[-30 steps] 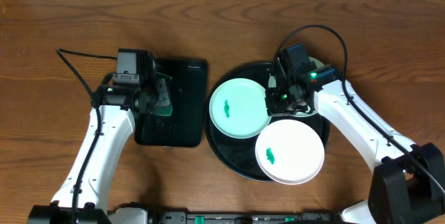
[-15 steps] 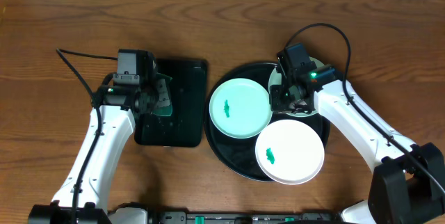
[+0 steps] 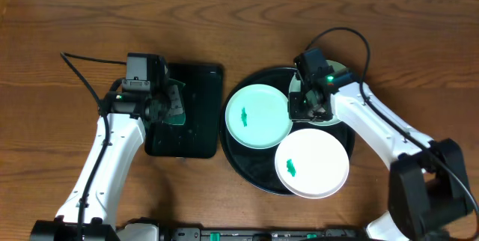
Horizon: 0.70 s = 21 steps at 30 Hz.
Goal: Clean dirty plates on tray and stack at the side
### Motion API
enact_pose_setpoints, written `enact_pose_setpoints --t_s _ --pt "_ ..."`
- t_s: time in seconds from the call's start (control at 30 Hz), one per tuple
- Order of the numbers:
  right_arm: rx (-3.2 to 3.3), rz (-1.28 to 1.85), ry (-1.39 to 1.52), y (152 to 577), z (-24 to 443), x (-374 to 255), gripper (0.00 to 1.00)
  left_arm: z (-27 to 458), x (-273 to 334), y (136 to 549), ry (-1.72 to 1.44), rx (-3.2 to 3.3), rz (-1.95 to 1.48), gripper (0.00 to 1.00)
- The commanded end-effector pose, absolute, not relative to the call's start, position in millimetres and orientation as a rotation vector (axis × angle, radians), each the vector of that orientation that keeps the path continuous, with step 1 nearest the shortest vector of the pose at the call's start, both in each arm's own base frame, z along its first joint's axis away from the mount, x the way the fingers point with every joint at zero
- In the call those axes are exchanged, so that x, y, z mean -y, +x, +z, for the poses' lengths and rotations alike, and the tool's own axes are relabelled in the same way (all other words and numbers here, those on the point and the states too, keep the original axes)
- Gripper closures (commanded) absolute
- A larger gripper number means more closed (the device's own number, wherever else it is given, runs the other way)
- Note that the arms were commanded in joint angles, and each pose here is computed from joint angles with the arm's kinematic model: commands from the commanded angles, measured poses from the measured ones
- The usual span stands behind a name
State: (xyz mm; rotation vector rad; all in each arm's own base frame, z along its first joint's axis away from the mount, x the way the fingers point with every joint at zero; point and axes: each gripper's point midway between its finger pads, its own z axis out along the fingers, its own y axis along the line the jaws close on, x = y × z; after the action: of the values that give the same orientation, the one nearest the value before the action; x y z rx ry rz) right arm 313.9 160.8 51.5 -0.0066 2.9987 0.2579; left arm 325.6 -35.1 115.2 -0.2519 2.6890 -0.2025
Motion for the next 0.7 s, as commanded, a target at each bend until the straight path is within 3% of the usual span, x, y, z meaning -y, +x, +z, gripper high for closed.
enact_pose_setpoints --t_s 0.0,0.03,0.07,0.17,0.27,0.33,0.67 --pt "-3.047 0.223 -0.005 307.5 32.2 -164.8 0.78 117.8 34.7 326.0 -0.245 -2.677 -0.194 0.93" --pt "-3.063 0.214 -0.013 305.7 26.0 -166.3 0.91 117.8 34.7 326.0 -0.245 -2.677 -0.194 0.93" --pt "-3.072 0.208 -0.019 305.1 21.3 -167.6 0.94 117.6 34.7 325.9 -0.245 -2.677 -0.194 0.93" --pt "-3.063 0.217 -0.030 307.1 19.1 -171.7 0.88 117.6 34.7 325.9 -0.246 -2.677 -0.194 0.93" --pt "-3.042 0.231 -0.039 311.4 19.7 -175.6 0.74 117.6 34.7 326.1 -0.245 -2.676 -0.194 0.93" --pt "-3.032 0.235 -0.036 313.6 20.0 -176.4 0.70 117.8 34.7 326.3 -0.245 -2.675 -0.195 0.93" --pt "-3.015 0.238 -0.028 317.8 20.5 -177.5 0.75 117.3 34.7 326.2 -0.245 -2.675 -0.195 0.93"
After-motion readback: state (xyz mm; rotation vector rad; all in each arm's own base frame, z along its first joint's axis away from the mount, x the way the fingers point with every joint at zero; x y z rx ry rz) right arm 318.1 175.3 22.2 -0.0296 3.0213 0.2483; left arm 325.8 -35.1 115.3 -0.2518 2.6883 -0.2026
